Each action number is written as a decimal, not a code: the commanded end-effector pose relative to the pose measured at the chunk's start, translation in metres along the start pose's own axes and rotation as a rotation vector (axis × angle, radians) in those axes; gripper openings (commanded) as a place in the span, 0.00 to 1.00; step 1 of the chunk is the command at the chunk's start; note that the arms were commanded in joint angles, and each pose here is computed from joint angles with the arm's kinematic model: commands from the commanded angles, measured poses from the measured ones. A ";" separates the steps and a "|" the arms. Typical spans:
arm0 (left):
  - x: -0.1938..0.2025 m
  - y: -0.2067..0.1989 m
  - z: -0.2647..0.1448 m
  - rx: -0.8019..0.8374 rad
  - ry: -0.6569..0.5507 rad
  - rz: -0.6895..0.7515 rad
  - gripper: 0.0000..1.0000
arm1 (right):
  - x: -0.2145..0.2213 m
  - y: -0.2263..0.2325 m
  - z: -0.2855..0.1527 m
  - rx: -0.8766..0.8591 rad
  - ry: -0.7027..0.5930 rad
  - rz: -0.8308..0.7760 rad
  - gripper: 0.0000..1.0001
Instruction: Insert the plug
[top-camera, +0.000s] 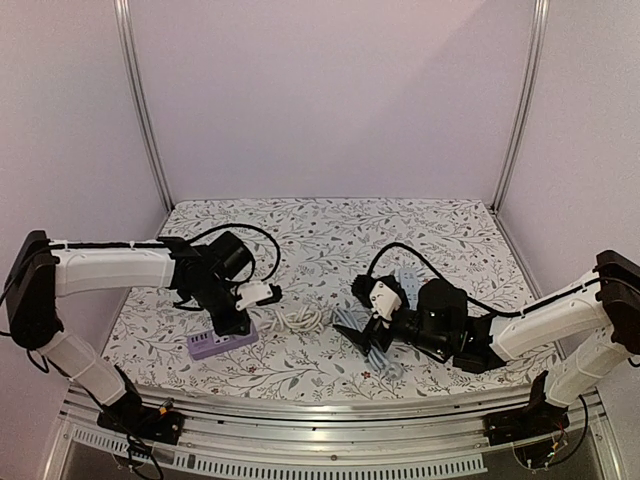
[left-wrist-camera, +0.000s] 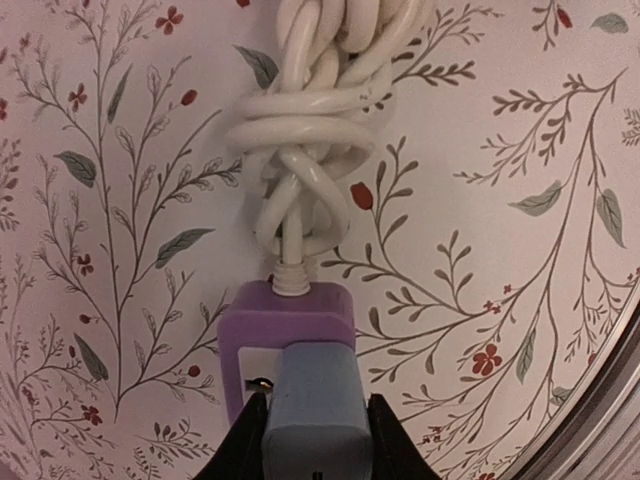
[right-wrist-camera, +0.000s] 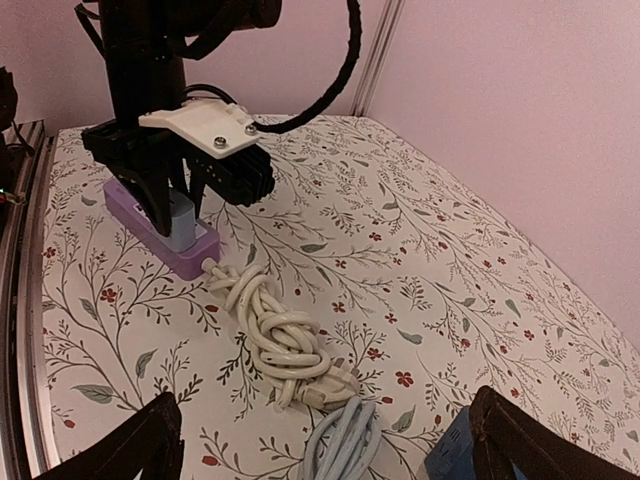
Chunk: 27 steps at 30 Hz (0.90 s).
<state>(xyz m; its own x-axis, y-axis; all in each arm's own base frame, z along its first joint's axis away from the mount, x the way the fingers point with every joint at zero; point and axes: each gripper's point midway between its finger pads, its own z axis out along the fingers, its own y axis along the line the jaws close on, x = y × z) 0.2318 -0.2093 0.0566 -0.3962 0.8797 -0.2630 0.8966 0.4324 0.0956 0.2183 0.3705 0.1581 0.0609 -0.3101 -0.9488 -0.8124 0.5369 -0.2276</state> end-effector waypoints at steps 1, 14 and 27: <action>0.021 -0.004 0.026 0.044 0.090 -0.035 0.00 | -0.002 -0.001 -0.001 -0.008 -0.008 0.017 0.99; 0.007 -0.001 0.027 0.057 0.078 -0.086 0.00 | -0.001 -0.008 -0.005 0.030 -0.003 0.010 0.99; -0.050 -0.006 0.025 0.014 -0.013 -0.217 0.00 | 0.006 -0.020 -0.004 0.071 0.013 0.005 0.99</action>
<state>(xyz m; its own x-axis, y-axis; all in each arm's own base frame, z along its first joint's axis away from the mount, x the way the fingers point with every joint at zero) 0.2503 -0.2376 0.0558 -0.5436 0.7942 -0.2714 0.8190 0.5727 0.0357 0.2265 0.3641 0.1579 0.0524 -0.3144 -0.9478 -0.7909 0.5664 -0.2316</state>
